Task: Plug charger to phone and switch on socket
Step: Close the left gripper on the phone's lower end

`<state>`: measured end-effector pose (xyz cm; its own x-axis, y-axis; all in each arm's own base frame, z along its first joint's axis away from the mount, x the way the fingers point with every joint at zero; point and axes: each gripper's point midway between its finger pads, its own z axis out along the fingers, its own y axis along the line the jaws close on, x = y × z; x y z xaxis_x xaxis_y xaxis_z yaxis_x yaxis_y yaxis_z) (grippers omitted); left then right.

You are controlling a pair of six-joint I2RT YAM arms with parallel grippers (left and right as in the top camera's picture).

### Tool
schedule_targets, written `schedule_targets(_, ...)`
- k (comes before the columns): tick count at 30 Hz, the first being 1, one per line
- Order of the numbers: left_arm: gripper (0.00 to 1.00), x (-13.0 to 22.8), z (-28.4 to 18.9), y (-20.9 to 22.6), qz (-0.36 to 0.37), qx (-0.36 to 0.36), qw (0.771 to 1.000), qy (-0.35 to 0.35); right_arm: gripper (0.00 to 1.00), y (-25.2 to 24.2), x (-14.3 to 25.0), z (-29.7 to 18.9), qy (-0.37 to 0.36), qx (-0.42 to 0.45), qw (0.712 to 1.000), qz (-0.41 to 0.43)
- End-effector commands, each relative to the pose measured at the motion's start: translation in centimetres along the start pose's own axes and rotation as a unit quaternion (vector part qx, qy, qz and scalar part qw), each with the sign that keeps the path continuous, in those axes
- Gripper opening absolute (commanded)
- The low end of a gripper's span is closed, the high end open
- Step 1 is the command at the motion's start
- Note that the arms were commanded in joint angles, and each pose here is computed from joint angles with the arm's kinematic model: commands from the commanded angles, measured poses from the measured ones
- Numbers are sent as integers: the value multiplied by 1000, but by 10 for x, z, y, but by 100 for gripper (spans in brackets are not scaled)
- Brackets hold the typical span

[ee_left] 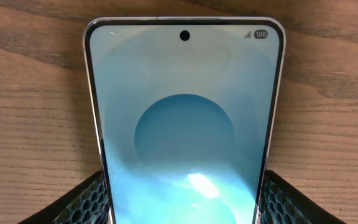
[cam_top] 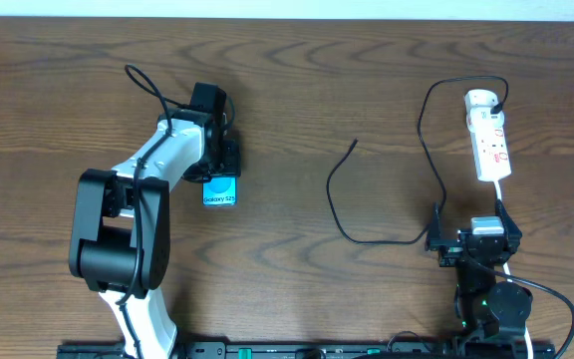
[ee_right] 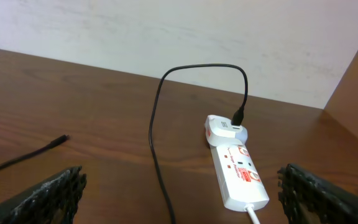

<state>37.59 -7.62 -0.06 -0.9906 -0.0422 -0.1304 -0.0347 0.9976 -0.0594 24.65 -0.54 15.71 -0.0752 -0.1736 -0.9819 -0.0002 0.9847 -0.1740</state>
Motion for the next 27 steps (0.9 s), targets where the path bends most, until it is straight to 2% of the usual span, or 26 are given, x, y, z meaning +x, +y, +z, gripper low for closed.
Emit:
schedule_targets(1, 38, 9, 13, 0, 0, 0, 1000, 21, 99, 2, 0, 0, -1, -3, 1000, -6)
schedule_targets(10, 19, 8, 13, 0, 0, 0, 1000, 20, 99, 2, 0, 0, -1, -3, 1000, -6)
schedule_targets(13, 8, 8, 13, 0, 0, 0, 1000, 18, 99, 2, 0, 0, -1, -3, 1000, -6)
schedule_targets(27, 7, 7, 12, -1, 0, 1, 1000, 16, 99, 2, 0, 0, -1, -3, 1000, -6)
